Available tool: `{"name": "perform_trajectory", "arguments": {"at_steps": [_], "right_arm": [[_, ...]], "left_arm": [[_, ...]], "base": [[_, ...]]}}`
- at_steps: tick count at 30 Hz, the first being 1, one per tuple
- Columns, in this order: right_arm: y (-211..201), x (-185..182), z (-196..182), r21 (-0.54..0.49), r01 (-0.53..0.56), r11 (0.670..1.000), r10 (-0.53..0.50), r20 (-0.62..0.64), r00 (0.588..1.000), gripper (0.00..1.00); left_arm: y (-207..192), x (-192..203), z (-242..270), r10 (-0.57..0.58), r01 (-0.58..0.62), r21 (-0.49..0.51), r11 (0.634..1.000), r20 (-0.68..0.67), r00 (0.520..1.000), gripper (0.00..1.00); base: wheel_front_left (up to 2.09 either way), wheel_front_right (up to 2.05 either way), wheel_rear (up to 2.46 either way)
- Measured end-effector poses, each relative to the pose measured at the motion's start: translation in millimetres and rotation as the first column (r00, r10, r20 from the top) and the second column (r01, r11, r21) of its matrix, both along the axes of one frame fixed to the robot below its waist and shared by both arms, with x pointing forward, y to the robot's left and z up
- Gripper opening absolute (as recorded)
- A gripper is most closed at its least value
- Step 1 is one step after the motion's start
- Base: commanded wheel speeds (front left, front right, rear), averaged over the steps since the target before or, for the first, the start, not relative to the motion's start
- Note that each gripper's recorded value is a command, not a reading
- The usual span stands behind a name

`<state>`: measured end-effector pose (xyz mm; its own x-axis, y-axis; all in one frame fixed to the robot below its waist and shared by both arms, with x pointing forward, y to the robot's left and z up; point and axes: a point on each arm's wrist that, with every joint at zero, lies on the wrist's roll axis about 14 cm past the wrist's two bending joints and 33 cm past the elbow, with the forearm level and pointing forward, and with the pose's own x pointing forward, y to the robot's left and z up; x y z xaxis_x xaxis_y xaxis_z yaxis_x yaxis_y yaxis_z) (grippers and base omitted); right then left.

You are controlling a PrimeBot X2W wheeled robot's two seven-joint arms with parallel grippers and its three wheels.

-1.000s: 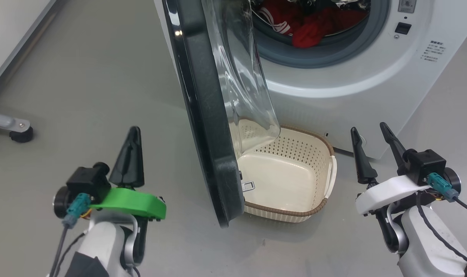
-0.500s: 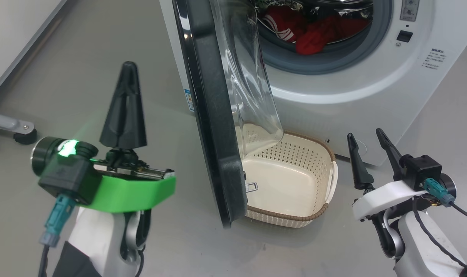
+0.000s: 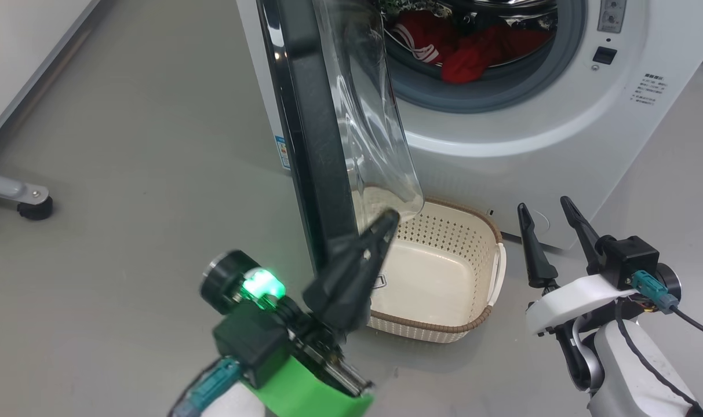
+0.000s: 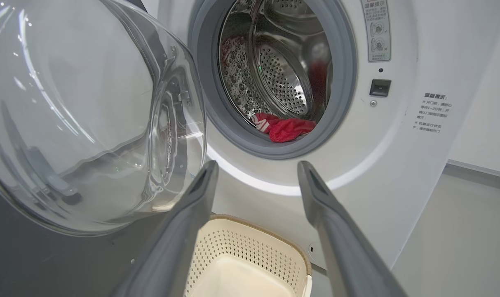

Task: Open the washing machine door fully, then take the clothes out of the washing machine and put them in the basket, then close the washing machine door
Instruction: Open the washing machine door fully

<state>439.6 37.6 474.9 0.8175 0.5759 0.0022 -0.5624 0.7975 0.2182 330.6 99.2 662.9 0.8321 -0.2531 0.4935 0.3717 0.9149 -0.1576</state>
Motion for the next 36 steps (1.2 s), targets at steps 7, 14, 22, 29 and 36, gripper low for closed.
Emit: {"name": "perform_trajectory", "arguments": {"at_steps": [7, 14, 22, 29, 36], "right_arm": [[-2, 1, -4, -0.003, 0.004, 1.000, -0.004, -0.007, 1.000, 1.00], [-5, 3, -12, -0.009, 0.012, 1.000, -0.012, -0.023, 1.000, 1.00], [-10, 6, -18, -0.013, 0.020, 1.000, -0.021, -0.035, 0.999, 1.00], [-12, 8, -21, -0.013, 0.028, 1.000, -0.028, -0.042, 0.999, 1.00], [-10, 8, -22, -0.013, 0.020, 1.000, -0.020, -0.044, 0.999, 1.00]], "left_arm": [[-27, -3, -55, -0.111, 0.114, -0.001, 0.993, -0.250, 0.962, 0.00], [-28, -5, -99, -0.136, 0.144, -0.015, 0.989, -0.432, 0.892, 0.00], [-17, 1, -120, -0.103, 0.108, -0.020, 0.994, -0.509, 0.854, 0.00], [-14, 4, -130, -0.096, 0.092, -0.036, 0.995, -0.545, 0.833, 0.00], [-7, 7, -137, -0.070, 0.052, -0.048, 0.998, -0.569, 0.819, 0.00]], "base": [[0.00, 0.00, 0.00], [0.00, 0.00, 0.00], [0.00, 0.00, 0.00], [0.00, 0.00, 0.00], [0.00, 0.00, 0.00]]}}
